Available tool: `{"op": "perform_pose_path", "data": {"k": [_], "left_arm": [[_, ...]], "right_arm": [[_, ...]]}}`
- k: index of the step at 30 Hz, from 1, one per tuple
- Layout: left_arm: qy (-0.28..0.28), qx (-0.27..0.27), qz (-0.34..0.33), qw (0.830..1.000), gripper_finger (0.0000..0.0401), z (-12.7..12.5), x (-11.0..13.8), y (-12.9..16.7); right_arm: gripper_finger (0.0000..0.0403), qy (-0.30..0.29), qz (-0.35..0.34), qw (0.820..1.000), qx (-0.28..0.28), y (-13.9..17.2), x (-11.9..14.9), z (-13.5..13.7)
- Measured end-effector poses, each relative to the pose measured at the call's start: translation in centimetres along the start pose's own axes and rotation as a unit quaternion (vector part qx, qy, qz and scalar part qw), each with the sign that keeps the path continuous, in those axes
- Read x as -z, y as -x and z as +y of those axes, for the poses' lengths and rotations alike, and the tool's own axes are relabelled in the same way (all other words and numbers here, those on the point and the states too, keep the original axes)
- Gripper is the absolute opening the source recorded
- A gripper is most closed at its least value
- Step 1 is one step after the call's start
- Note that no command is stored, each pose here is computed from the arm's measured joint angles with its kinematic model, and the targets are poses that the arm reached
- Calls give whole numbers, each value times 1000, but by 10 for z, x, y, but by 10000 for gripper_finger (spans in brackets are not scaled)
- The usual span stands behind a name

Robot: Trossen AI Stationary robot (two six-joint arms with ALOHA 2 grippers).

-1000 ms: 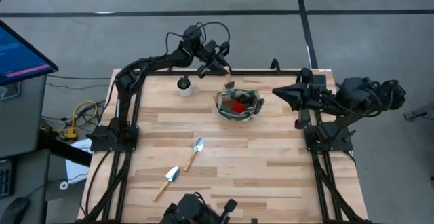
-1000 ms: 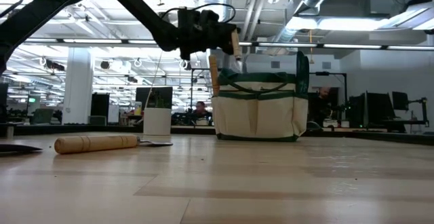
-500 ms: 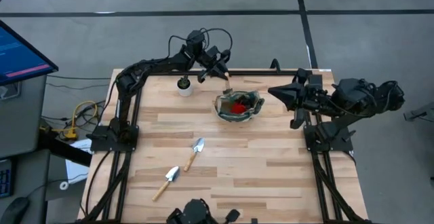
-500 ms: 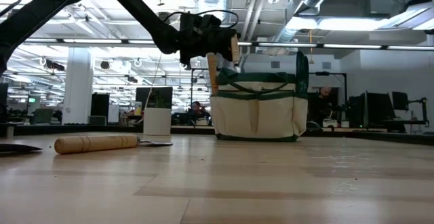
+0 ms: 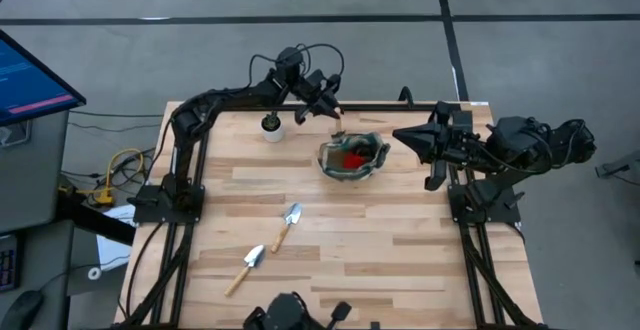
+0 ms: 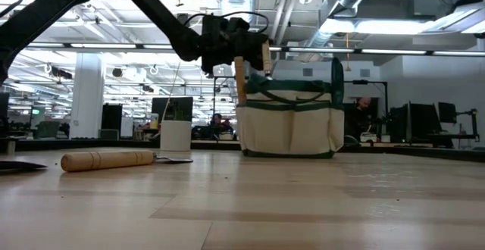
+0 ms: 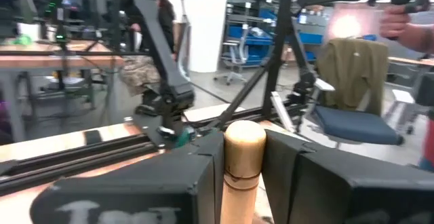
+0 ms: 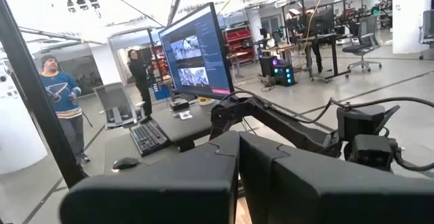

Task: Pick & Place Garden tools in Gardening bag
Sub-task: Put the brown trowel into the gardening bag

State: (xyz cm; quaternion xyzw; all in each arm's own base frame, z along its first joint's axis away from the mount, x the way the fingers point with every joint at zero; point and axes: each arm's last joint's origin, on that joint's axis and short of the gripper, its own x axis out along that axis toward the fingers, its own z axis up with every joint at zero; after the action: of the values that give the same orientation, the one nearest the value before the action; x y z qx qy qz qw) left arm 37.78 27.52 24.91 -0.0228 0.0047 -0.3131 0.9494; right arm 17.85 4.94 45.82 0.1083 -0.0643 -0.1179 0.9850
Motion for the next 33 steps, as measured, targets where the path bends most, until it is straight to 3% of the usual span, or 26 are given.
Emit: {"op": "perform_pose_path", "data": {"k": [9,21,27,33], "left_arm": [[-41,-18,-10,999,48,-5,-20,3],[-11,-5,1,1000,48,-6,-10,0],[-15,-26,13,999,48,-11,16,0],[-49,-47,9,998,48,-14,1,8]], "right_arm": [[0,2,-2,1000,11,0,0,-1],[0,6,-2,1000,11,0,0,-1],[0,5,-7,1000,17,-1,-2,-3],[0,4,-12,1000,28,-3,-3,-7]]}}
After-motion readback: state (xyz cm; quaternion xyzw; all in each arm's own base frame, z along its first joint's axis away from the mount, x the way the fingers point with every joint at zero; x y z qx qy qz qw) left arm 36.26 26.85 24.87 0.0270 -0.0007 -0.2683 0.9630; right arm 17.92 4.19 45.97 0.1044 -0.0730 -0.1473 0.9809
